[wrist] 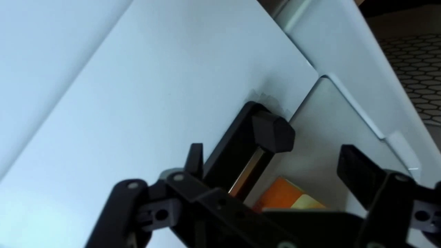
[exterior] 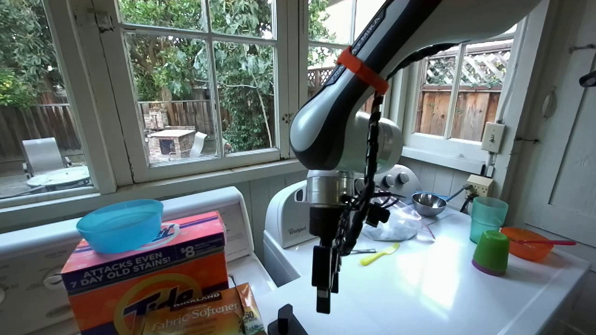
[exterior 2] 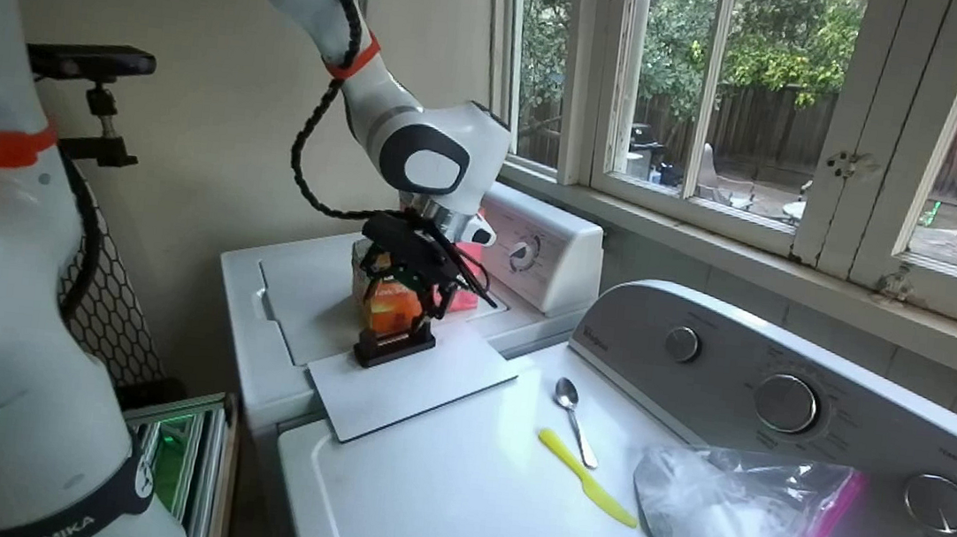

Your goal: Move the white thing to the left

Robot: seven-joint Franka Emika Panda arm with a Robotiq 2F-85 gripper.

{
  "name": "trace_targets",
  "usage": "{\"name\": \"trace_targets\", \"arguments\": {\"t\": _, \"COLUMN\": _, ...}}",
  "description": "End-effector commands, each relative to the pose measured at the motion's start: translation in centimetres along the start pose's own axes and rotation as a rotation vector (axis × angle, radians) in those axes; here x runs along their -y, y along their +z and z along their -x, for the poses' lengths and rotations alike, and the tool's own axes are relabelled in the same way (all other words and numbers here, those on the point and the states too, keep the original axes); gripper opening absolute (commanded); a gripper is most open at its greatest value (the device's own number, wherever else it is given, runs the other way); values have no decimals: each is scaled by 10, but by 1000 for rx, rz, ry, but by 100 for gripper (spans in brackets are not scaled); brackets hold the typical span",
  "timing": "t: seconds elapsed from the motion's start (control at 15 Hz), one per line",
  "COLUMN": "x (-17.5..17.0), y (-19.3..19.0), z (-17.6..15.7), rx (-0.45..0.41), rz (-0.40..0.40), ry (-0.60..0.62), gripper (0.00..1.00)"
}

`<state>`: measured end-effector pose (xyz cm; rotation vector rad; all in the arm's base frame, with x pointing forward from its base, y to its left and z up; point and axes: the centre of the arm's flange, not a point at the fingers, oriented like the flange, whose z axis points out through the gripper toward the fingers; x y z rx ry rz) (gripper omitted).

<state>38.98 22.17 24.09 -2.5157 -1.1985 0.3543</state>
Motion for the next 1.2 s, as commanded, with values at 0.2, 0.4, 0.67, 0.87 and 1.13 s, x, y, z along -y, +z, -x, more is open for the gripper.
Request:
{"name": "trace_targets", "arguments": {"t": 0.2, "x": 14, "y": -70, "z": 62, "rx": 6, "rz": 190, "ry": 310, "gripper": 100}}
{"name": "trace_targets", "arguments": {"t": 0.4, "x": 23, "y": -89, "z": 82, "rx": 88, "rz": 282, "ry": 415, "gripper": 100}}
{"name": "trace_targets", "arguments": {"t": 0.67, "x": 33, "y": -106, "z": 104, "rx": 141, "rz": 400, "ry": 603, "gripper": 100}}
{"name": "trace_targets", "arguments": {"t": 0.87, "x": 24, "y": -107, "z": 96, "rx": 118, "rz": 379, "ry": 611, "gripper": 100}}
{"name": "trace_targets", "arguments": {"t": 1.13, "x": 27, "y": -109, "z": 100, "rx": 110, "rz": 392, "ry": 644, "gripper": 100}}
